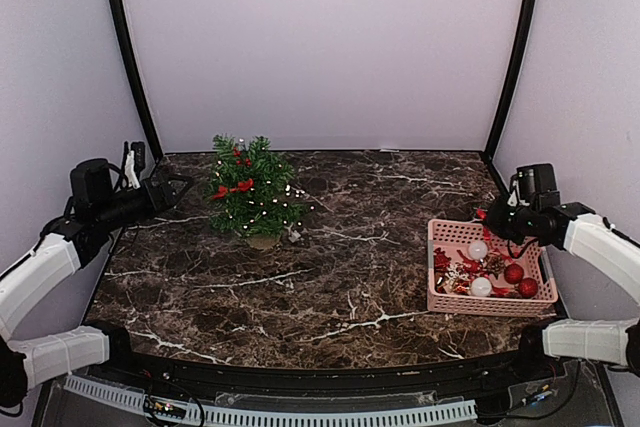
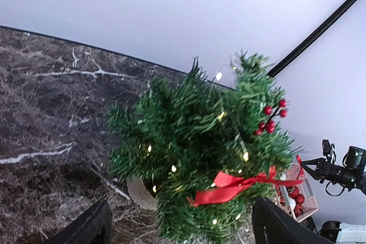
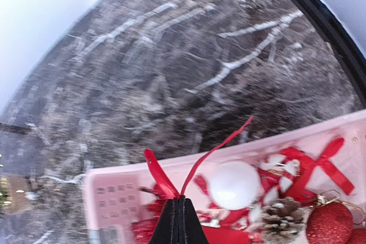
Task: Decorate the small christmas tree
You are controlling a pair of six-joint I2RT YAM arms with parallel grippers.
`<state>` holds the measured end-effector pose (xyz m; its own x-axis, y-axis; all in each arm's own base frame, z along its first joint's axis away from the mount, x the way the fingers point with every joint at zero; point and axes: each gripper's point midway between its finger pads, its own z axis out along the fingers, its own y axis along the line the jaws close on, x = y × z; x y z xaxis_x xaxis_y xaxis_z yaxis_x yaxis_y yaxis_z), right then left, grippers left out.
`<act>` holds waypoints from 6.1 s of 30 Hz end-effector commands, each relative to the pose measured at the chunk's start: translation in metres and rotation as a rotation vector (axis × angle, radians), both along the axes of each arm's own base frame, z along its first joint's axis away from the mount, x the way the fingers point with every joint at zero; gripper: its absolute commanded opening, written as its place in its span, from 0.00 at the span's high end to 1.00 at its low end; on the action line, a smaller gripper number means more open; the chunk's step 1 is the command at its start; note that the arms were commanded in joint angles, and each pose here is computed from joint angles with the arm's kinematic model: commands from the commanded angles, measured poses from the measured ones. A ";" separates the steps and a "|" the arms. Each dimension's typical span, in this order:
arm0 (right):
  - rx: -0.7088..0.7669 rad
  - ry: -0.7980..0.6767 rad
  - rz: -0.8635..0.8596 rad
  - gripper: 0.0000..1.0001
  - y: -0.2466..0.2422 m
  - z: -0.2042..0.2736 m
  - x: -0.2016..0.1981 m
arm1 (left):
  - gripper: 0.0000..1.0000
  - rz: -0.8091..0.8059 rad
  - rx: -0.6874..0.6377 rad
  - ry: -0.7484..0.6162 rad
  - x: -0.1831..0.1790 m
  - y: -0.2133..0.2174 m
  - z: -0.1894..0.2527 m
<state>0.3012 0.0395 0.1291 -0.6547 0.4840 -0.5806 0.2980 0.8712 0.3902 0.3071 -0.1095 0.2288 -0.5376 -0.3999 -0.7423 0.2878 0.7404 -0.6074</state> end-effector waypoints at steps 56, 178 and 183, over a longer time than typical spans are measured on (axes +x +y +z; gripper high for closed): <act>0.601 -0.199 0.658 1.00 0.463 0.110 0.077 | 0.19 -0.449 0.010 -0.081 0.018 -0.057 0.018; 0.661 0.008 0.955 0.73 0.457 -0.015 0.049 | 0.36 -0.241 -0.161 0.391 0.077 -0.088 -0.180; 0.672 0.016 0.938 0.75 0.458 -0.015 0.040 | 0.36 -0.269 -0.164 0.387 0.078 -0.095 -0.179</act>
